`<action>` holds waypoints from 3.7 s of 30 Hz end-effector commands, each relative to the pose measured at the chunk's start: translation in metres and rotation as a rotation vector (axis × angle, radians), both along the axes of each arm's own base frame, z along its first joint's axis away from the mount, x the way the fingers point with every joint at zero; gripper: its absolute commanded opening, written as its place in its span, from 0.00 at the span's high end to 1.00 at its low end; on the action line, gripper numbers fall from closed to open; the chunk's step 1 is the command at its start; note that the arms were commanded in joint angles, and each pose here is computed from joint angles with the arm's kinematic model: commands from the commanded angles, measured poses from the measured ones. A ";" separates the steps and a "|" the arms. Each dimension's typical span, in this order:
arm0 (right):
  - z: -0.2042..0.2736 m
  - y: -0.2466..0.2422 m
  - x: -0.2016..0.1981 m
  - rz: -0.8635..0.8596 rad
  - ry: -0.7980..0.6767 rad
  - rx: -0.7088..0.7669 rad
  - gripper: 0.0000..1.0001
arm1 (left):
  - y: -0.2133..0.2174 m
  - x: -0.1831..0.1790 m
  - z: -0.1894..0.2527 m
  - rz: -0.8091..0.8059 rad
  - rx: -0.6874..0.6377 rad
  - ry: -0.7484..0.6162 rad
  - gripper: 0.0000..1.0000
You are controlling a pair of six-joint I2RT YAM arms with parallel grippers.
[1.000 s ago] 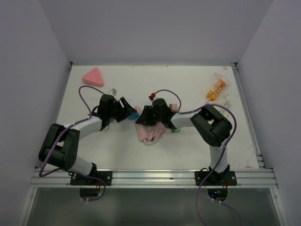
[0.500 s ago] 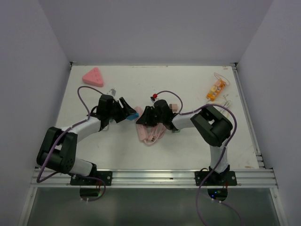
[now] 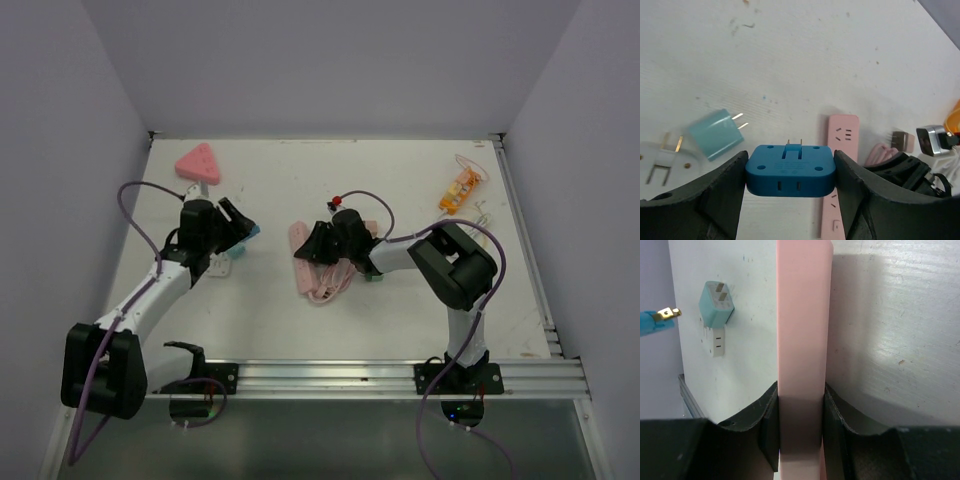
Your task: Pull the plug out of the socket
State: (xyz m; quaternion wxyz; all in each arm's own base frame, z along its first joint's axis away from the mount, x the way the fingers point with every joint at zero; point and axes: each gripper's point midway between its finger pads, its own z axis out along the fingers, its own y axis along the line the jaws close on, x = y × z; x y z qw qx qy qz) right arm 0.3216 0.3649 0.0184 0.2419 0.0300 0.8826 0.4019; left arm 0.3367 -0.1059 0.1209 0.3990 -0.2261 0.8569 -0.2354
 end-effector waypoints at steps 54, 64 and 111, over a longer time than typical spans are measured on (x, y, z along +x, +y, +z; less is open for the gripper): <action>-0.061 -0.048 -0.065 0.162 0.130 -0.278 1.00 | 0.148 0.001 -0.004 0.631 0.371 -0.045 0.00; -0.002 -0.058 -0.059 0.192 -0.018 -0.398 0.47 | 0.124 -0.001 0.096 0.410 0.374 -0.194 0.00; 0.013 -0.050 -0.080 0.184 -0.106 -0.554 0.25 | 0.121 -0.045 0.076 0.222 0.524 -0.192 0.01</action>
